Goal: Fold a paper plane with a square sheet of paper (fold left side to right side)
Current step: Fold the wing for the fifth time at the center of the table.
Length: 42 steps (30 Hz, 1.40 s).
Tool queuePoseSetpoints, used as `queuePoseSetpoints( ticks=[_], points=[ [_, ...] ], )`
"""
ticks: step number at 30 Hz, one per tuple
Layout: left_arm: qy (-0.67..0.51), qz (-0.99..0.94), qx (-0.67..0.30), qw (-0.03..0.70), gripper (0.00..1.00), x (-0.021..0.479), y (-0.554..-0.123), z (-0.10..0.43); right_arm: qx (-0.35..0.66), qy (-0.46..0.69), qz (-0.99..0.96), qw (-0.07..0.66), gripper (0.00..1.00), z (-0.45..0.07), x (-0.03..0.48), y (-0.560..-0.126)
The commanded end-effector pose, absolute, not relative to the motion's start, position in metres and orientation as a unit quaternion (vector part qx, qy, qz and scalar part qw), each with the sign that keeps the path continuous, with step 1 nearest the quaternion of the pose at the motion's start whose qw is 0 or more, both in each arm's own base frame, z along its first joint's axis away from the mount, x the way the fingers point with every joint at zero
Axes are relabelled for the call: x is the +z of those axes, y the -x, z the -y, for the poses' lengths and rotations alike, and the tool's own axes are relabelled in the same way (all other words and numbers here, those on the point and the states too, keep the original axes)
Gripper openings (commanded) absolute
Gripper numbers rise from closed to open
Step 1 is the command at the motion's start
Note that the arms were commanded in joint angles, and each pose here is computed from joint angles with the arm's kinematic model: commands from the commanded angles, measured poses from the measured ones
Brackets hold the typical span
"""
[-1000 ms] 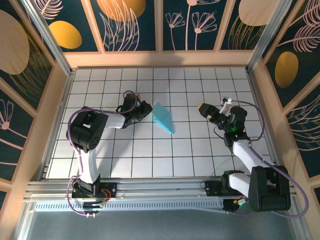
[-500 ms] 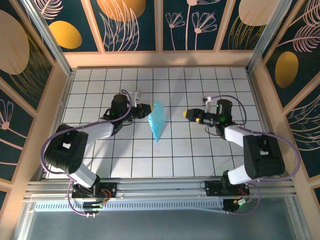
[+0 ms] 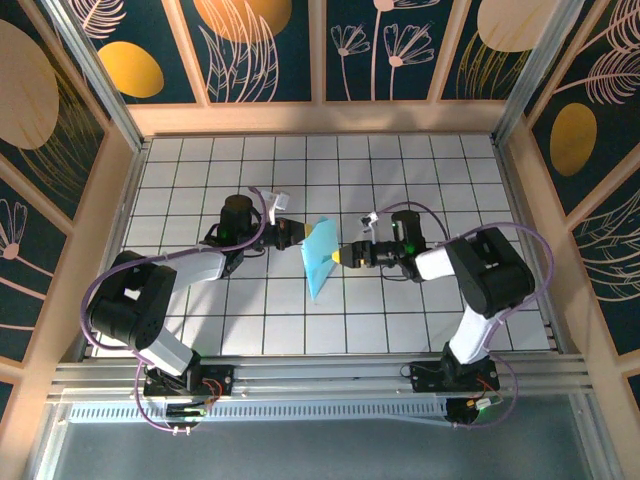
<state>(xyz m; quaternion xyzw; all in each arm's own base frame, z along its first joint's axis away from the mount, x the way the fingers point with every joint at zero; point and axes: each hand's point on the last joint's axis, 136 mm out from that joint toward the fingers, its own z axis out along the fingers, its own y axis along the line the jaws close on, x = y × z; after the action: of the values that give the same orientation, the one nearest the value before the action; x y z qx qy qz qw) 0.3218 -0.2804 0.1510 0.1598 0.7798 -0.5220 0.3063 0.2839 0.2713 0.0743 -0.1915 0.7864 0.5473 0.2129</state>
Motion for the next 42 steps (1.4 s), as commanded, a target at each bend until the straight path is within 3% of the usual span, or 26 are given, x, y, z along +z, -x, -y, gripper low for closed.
queuePoseSetpoints(
  ticks=[1,12,27,29,35,37,40,42],
  points=[
    [-0.185,-0.765,-0.53,0.315,0.0,0.151,-0.319,0.282,0.575,0.23,-0.748,0.239,0.82,-0.29,0.097,-0.292],
    [-0.165,-0.786,-0.507,0.312,0.0,0.134,-0.328,0.279,0.574,0.238,-0.746,0.239,0.69,-0.293,0.108,-0.296],
    [-0.155,-0.796,-0.503,0.299,0.0,0.119,-0.33,0.279,0.535,0.228,-0.773,0.254,0.38,-0.286,0.11,-0.322],
    [-0.153,-0.798,-0.499,0.301,0.0,0.118,-0.331,0.278,0.534,0.225,-0.775,0.253,0.3,-0.286,0.11,-0.324],
    [-0.145,-0.803,-0.488,0.311,0.11,0.119,-0.336,0.274,0.515,0.211,-0.794,0.245,0.02,-0.283,0.098,-0.33],
    [-0.139,-0.808,-0.474,0.322,0.14,0.119,-0.339,0.271,0.508,0.199,-0.802,0.243,0.0,-0.279,0.095,-0.333],
    [-0.122,-0.822,-0.429,0.353,0.4,0.122,-0.347,0.257,0.496,0.162,-0.819,0.238,0.0,-0.271,0.093,-0.34],
    [-0.109,-0.833,-0.388,0.378,0.48,0.125,-0.351,0.243,0.487,0.129,-0.835,0.222,0.0,-0.266,0.09,-0.344]
  ],
)
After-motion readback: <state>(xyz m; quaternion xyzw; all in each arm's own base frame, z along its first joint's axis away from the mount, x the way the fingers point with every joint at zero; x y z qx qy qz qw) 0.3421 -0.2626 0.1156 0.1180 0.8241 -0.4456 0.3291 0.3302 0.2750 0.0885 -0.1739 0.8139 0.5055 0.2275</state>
